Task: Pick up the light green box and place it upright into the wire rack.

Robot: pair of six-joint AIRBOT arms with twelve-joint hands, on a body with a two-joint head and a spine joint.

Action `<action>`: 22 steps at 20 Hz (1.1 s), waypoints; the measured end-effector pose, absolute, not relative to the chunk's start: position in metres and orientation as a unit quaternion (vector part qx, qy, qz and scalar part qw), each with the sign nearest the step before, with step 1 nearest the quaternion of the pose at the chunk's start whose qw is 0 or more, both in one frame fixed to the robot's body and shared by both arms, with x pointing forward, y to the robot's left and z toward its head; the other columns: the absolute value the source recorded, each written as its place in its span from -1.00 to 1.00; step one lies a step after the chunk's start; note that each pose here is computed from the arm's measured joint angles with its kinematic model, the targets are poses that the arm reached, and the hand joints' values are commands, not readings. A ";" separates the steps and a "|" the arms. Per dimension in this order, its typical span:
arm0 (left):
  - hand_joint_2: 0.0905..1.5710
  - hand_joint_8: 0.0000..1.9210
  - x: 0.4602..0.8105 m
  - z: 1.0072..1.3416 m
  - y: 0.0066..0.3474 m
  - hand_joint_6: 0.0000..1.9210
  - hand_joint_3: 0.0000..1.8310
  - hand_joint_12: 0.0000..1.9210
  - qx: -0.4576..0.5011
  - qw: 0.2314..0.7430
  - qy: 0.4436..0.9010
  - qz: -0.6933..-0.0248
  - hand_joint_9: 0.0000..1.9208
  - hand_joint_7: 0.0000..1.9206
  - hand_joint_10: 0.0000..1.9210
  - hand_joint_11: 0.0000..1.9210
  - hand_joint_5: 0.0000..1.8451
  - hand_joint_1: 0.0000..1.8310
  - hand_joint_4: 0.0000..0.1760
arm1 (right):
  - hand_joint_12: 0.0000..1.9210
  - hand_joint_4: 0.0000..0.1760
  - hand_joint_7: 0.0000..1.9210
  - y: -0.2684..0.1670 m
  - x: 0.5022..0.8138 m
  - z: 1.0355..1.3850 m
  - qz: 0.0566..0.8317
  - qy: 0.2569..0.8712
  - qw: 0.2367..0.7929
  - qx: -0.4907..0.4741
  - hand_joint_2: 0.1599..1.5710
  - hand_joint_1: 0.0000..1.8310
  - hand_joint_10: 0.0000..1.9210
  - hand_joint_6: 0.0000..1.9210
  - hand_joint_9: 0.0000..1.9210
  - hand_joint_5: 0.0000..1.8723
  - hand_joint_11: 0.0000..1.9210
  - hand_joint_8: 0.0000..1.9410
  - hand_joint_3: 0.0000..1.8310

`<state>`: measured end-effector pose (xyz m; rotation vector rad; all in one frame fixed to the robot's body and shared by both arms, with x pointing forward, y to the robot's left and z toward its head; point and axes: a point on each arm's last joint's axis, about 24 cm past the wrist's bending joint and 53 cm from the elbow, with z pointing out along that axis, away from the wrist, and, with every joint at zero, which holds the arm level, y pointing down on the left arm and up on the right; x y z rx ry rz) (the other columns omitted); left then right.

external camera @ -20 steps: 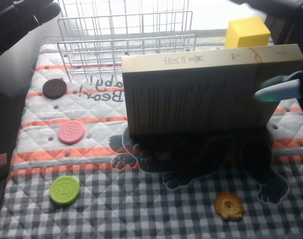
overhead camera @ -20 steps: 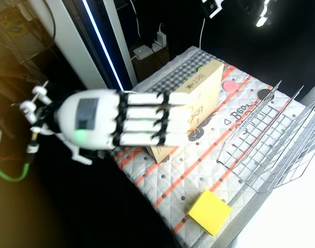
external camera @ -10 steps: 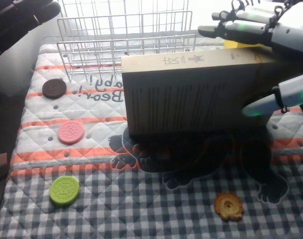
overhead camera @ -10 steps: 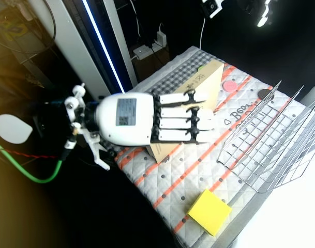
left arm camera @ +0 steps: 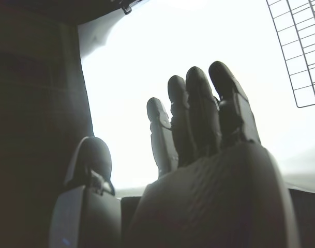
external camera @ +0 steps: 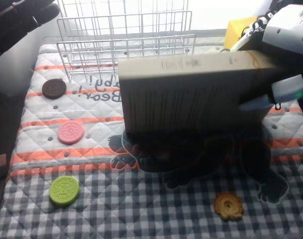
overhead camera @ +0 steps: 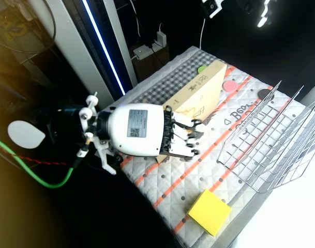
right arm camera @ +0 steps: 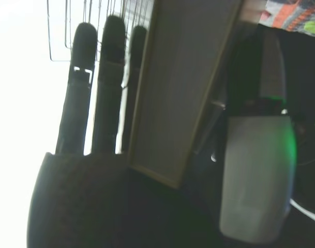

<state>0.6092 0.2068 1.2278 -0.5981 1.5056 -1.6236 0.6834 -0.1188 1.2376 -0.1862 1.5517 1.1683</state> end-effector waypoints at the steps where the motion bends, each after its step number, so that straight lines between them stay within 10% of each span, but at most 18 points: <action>1: 0.40 -1.00 0.609 1.227 0.207 -1.00 -1.00 -0.33 -0.238 0.411 0.599 -0.645 -0.62 -0.53 -1.00 -0.98 -0.48 -0.56 0.75 | 0.39 -1.00 0.37 -0.118 0.682 1.239 0.497 0.655 0.562 -0.083 0.22 0.51 -0.07 -0.63 0.18 0.30 -0.21 -0.57 -1.00; 2: 0.40 -1.00 0.609 1.227 0.207 -1.00 -1.00 -0.33 -0.238 0.411 0.600 -0.644 -0.62 -0.53 -1.00 -0.99 -0.50 -0.58 0.89 | 0.24 -1.00 0.24 -0.118 0.681 1.241 0.500 0.652 0.564 -0.085 0.26 0.52 0.09 -0.29 0.09 0.12 -0.13 -0.38 -0.99; 4: 0.40 -1.00 0.610 1.227 0.208 -1.00 -1.00 -0.33 -0.240 0.412 0.598 -0.644 -0.62 -0.52 -1.00 -0.98 -0.50 -0.55 0.92 | 0.33 -1.00 0.19 -0.117 0.678 1.249 0.512 0.638 0.568 -0.085 0.28 0.52 0.20 -0.34 0.07 0.11 -0.13 -0.24 -1.00; 6: 0.39 -1.00 0.610 1.227 0.208 -1.00 -1.00 -0.38 -0.241 0.412 0.598 -0.644 -0.61 -0.51 -1.00 -0.96 -0.47 -0.54 0.87 | 0.25 -1.00 0.18 -0.118 0.676 1.267 0.523 0.619 0.579 -0.089 0.32 0.38 -0.35 -0.08 0.18 0.01 -0.04 -0.09 -1.00; 9: 0.38 -1.00 0.609 1.224 0.209 -1.00 -1.00 -0.39 -0.243 0.410 0.601 -0.642 -0.59 -0.52 -0.99 -0.92 -0.49 -0.54 0.95 | 0.47 -1.00 0.13 -0.122 0.678 1.302 0.541 0.582 0.601 -0.083 0.32 0.40 -0.17 -0.33 0.23 0.10 0.03 0.07 -1.00; 14: 0.35 -1.00 0.609 1.223 0.210 -1.00 -1.00 -0.38 -0.246 0.410 0.601 -0.640 -0.58 -0.52 -0.99 -0.92 -0.48 -0.50 0.93 | -0.18 -1.00 0.29 -0.126 0.680 1.328 0.545 0.558 0.620 -0.085 0.28 0.39 -0.92 -0.15 0.44 0.06 0.14 -0.29 -1.00; 22: 0.36 -1.00 0.607 1.220 0.209 -1.00 -1.00 -0.41 -0.251 0.406 0.601 -0.641 -0.61 -0.54 -1.00 -0.96 -0.48 -0.55 0.79 | -0.14 -1.00 0.31 -0.140 0.696 1.367 0.544 0.524 0.651 -0.069 0.25 0.41 -0.97 -0.31 0.55 0.14 0.18 -0.31 -1.00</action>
